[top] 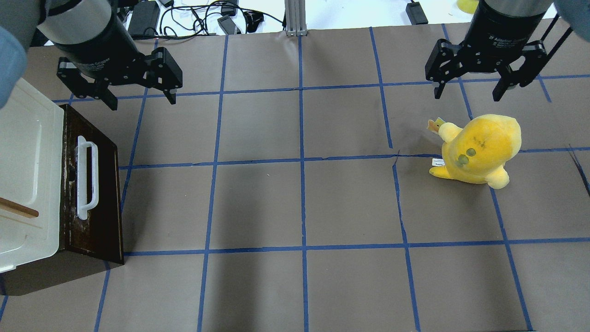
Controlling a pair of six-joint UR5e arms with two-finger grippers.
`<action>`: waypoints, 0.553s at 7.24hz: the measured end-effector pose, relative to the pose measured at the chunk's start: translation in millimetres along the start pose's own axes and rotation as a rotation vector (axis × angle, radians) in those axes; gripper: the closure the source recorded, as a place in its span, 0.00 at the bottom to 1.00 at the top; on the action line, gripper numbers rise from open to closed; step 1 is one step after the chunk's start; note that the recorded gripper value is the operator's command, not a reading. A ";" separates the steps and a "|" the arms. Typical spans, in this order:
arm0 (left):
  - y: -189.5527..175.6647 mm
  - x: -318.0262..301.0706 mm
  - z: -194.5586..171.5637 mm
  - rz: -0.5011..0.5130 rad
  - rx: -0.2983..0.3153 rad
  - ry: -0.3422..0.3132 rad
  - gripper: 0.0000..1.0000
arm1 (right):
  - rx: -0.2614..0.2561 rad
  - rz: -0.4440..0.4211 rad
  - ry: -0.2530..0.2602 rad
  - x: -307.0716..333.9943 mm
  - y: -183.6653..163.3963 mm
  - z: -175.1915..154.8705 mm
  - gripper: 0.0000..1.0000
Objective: Pull drawer sideways
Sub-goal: 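Move the left gripper down to the white drawer handle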
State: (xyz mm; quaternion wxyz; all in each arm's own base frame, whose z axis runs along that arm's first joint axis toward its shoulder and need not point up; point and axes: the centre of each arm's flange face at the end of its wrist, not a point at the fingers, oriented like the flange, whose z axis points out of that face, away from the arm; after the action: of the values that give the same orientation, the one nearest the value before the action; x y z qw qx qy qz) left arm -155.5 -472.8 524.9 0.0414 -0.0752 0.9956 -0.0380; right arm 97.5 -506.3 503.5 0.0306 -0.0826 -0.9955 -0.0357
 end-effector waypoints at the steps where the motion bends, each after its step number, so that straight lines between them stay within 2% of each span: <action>1: 0.8 24.9 20.2 -0.044 -0.001 -0.050 0.00 | 0.000 0.000 0.000 0.1 0.0 0.0 0.00; 3: 2.9 88.7 83.5 -0.114 0.012 -0.160 0.00 | 0.000 0.000 0.000 0.2 -0.1 0.0 0.00; 4: 4.9 107.2 115.8 -0.110 0.018 -0.240 0.00 | 0.000 0.000 0.000 0.1 0.0 0.0 0.00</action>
State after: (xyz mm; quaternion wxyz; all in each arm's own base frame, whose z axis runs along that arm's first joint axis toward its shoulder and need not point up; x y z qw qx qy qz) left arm -251.6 -492.4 401.1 0.1588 -0.1334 0.9774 -0.0400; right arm 97.4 -506.3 503.5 0.0306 -0.0828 -0.9955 -0.0358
